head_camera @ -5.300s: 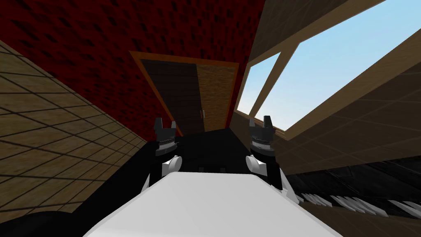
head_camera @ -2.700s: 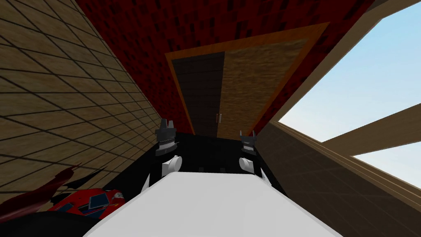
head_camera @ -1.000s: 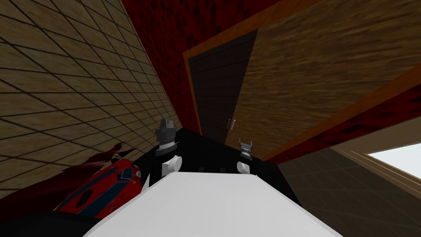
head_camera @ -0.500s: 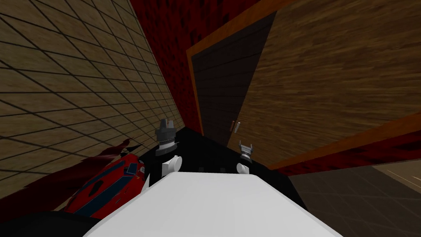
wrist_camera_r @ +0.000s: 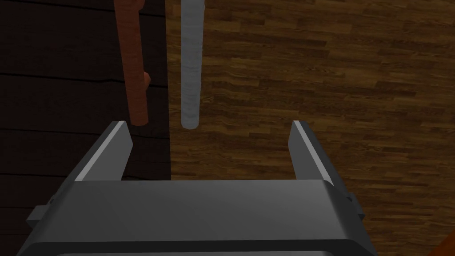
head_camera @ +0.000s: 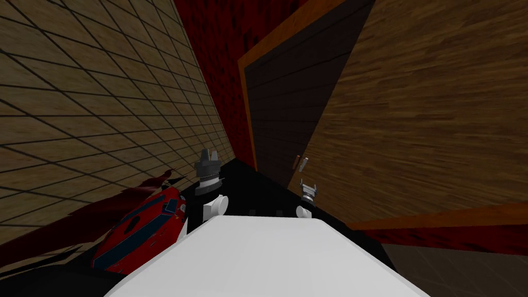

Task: Pull the door open

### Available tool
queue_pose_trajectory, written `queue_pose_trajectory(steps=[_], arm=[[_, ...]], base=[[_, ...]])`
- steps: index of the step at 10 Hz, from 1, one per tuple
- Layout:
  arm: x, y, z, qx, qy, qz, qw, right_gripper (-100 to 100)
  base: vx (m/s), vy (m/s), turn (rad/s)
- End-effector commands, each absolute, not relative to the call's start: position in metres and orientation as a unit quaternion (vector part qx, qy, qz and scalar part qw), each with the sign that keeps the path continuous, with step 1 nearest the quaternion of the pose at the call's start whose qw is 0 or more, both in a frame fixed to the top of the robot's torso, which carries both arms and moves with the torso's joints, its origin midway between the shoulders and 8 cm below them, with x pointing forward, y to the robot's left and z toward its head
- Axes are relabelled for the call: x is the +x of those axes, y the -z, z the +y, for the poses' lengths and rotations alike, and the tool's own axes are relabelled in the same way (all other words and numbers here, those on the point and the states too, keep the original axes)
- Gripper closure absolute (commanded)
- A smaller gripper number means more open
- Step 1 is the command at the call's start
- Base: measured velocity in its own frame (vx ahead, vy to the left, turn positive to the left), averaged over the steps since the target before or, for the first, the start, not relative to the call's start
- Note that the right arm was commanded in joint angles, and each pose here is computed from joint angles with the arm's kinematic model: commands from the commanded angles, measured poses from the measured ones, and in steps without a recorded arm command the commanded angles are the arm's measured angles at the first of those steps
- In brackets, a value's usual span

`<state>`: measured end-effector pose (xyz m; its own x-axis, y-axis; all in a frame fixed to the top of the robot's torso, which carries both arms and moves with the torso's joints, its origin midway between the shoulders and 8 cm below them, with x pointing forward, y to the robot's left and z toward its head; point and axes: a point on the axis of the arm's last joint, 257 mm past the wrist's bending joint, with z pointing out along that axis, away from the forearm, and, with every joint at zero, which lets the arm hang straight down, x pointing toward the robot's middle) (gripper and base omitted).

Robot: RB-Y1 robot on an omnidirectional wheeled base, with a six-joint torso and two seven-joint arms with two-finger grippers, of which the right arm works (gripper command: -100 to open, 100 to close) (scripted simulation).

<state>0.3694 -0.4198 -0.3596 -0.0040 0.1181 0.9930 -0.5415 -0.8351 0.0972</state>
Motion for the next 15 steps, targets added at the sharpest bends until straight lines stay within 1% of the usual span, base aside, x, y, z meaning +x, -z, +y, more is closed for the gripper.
queue_pose_trajectory(steps=[1,5,7,8,10,11,12,13,14,15], arm=[[0.364,0.370,-0.424,0.668,-0.685,-0.175,0.232,-100],[0.357,0.388,-0.429,0.673,-0.675,-0.208,0.219,-100],[0.357,0.389,-0.430,0.673,-0.674,-0.211,0.218,-100],[0.343,0.399,-0.438,0.680,-0.664,-0.214,0.225,-100],[0.335,0.404,-0.444,0.683,-0.659,-0.216,0.229,-100],[0.315,0.414,-0.458,0.691,-0.646,-0.219,0.240,-100],[0.303,0.419,-0.468,0.695,-0.638,-0.221,0.248,-100],[0.303,0.419,-0.468,0.695,-0.638,-0.221,0.248,-100],[0.281,0.428,-0.485,0.701,-0.625,-0.225,0.261,-100],[0.272,0.430,-0.492,0.703,-0.620,-0.226,0.266,-100]], base=[[0.130,-0.072,0.135],[0.129,-0.071,0.121],[0.102,-0.061,0.045],[-0.081,0.040,-0.095],[-0.150,0.045,-0.072],[-0.171,0.039,-0.138],[-0.200,0.043,-0.157],[-0.119,0.020,-0.040],[-0.111,0.024,-0.123],[-0.114,0.027,-0.123]])
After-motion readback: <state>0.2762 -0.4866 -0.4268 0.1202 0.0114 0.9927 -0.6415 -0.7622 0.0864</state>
